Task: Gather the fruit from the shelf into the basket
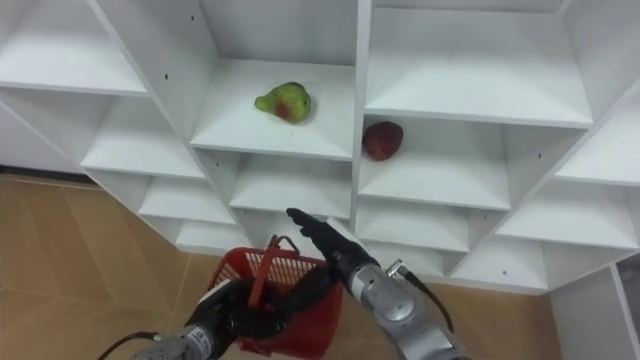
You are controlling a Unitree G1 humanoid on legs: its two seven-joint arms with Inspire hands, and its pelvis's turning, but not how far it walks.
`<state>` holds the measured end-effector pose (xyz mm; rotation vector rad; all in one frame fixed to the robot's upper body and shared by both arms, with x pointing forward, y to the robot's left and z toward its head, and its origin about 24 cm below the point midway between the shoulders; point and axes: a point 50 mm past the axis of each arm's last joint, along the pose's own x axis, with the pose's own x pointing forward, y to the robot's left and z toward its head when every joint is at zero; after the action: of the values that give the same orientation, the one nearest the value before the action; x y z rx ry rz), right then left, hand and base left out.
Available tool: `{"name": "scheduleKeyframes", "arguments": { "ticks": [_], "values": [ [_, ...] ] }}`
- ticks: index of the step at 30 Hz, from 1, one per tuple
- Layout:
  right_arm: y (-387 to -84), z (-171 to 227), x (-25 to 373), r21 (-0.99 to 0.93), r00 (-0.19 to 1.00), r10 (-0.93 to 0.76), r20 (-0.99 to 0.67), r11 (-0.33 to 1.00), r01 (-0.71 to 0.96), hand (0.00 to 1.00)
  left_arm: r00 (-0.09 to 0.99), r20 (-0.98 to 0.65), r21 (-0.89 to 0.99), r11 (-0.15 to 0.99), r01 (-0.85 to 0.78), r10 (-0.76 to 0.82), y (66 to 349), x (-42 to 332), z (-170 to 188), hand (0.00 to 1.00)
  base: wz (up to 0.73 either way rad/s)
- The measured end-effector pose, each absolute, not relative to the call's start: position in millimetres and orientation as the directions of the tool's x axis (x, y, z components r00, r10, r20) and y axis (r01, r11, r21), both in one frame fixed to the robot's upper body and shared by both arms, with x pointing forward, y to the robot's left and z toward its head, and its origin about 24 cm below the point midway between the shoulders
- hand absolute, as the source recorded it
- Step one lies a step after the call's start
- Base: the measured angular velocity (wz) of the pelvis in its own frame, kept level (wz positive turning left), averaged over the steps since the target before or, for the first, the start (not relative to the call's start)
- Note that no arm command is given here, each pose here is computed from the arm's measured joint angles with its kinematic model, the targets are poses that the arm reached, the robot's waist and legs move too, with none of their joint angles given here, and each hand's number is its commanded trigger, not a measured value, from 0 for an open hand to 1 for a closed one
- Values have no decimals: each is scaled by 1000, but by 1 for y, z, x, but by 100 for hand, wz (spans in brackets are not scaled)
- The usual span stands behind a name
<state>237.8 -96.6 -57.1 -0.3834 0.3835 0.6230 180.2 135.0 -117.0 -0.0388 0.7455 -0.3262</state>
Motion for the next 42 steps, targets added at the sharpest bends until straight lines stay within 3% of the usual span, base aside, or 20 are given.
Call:
{"name": "scheduleKeyframes", "arguments": {
  "ticks": [17, 28, 42],
  "values": [
    [-81, 11, 246, -448, 752, 621, -222, 620, -644, 0, 661, -715, -70, 965, 252, -225, 164, 163, -126, 100, 0],
    [-73, 51, 250, -510, 755, 653, -62, 629, -586, 0, 632, -757, -33, 975, 220, -168, 181, 153, -132, 100, 0],
    [-108, 77, 272, -605, 873, 484, 60, 713, -354, 0, 674, -727, -40, 988, 147, -130, 191, 158, -127, 100, 4]
  ]
}}
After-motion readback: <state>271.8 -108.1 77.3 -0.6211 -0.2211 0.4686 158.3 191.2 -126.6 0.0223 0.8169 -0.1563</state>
